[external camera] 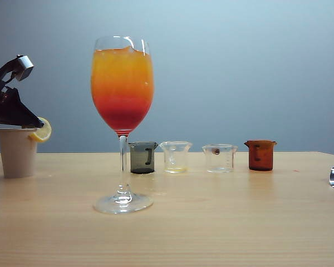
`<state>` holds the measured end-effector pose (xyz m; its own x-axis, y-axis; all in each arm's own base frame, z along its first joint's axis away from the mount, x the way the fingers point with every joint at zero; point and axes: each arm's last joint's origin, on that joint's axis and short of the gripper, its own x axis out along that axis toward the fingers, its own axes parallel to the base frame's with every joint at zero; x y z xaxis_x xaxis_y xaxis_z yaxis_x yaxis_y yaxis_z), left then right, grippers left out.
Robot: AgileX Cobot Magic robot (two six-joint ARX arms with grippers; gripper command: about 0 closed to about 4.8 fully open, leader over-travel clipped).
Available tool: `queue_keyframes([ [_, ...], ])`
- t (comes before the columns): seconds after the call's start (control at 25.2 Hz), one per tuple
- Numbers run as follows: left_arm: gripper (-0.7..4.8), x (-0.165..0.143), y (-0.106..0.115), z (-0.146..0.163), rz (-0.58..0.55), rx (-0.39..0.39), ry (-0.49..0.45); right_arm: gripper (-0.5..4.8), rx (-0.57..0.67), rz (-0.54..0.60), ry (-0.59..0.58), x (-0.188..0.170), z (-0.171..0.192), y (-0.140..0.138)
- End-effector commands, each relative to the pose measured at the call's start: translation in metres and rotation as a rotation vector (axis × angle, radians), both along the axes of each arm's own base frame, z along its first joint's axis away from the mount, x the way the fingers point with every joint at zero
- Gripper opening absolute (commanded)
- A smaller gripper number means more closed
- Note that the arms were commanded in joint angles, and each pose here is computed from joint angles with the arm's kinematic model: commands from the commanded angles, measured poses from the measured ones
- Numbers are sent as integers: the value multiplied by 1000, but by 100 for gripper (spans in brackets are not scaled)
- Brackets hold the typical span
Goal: Pick up the lemon slice from the paper cup on the left and carefully insert it into the rim of the goblet.
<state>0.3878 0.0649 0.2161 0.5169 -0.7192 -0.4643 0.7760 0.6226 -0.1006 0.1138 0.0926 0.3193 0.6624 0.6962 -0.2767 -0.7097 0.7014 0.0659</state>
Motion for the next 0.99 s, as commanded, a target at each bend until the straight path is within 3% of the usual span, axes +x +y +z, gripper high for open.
queue_keyframes([
  [0.04, -8, 1, 1, 3, 6, 13, -23, -6, 11, -2, -19, 0, 3, 0],
  [0.48, -7, 2, -2, 31, -29, -8, -97, -6, 10, -2, -18, 0, 3, 0],
  [0.99, -7, -5, -38, 75, -144, -32, -179, -6, 11, -2, -19, 0, 3, 0],
])
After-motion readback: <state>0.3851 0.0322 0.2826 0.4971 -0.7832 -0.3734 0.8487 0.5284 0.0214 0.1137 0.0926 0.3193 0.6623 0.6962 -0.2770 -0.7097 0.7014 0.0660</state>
